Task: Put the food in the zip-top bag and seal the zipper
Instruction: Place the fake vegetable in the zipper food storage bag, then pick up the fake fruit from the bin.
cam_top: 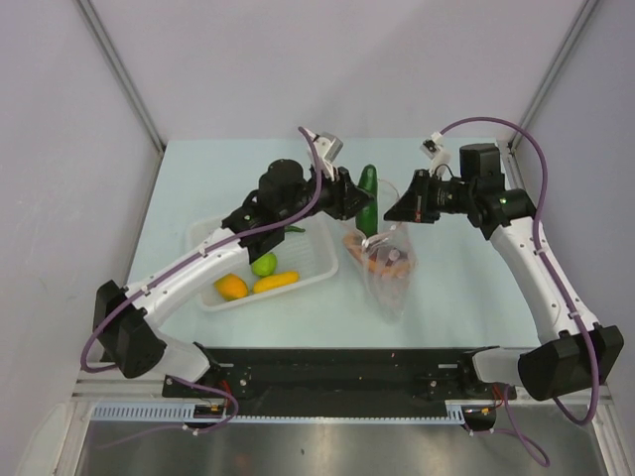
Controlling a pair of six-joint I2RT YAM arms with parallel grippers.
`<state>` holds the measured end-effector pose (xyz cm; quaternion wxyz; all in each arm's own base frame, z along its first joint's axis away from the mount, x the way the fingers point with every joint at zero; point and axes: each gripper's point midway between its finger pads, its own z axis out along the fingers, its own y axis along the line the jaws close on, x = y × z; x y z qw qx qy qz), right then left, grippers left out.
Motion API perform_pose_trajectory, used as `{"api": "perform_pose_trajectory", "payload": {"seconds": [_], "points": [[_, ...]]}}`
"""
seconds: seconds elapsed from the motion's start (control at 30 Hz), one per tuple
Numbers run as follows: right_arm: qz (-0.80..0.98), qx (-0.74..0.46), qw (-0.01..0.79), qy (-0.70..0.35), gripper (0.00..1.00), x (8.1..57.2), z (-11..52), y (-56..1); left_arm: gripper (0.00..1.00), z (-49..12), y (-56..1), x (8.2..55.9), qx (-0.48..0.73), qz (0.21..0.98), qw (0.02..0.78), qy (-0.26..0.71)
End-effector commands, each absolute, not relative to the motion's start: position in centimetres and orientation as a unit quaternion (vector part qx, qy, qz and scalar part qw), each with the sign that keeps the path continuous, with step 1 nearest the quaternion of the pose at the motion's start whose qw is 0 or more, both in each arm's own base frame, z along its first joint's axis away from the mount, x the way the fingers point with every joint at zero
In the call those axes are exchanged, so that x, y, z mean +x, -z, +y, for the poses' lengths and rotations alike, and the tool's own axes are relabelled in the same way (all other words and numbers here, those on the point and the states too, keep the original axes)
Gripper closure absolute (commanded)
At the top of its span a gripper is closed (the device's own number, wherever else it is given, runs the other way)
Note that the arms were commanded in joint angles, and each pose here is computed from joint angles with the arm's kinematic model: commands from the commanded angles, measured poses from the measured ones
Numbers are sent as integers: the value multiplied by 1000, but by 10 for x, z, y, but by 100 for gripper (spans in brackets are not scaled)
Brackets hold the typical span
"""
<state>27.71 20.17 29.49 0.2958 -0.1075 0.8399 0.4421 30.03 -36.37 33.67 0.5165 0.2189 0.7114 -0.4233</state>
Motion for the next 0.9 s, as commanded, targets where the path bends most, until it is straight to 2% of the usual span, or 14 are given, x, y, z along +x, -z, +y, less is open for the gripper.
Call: {"api": "perform_pose_trajectory", "payload": {"seconds": [0.0,0.03,0.13,0.2,0.37,0.47,0.6,0.7,0.87], "points": [[813,-120,342,-456,100,281,199,-327,50,-363,-331,275,212,733,468,446],[812,-122,344,-456,100,280,199,-329,38,-362,-334,270,220,731,462,451],[807,-125,348,-461,100,280,196,-331,17,-353,-343,259,236,726,461,453],[804,-129,350,-463,100,278,195,-333,9,-341,-352,259,231,724,471,448],[806,-136,352,-455,100,275,192,-330,6,-286,-388,274,228,705,537,403],[809,-140,355,-446,100,272,189,-326,2,-243,-382,289,235,710,563,350],[814,-142,353,-438,100,270,187,-320,0,-210,-325,297,356,711,543,269],[818,-141,347,-435,100,271,187,-315,0,-189,-278,303,412,729,492,237],[821,-140,348,-430,100,272,187,-313,0,-157,-217,318,422,775,436,177]]}}
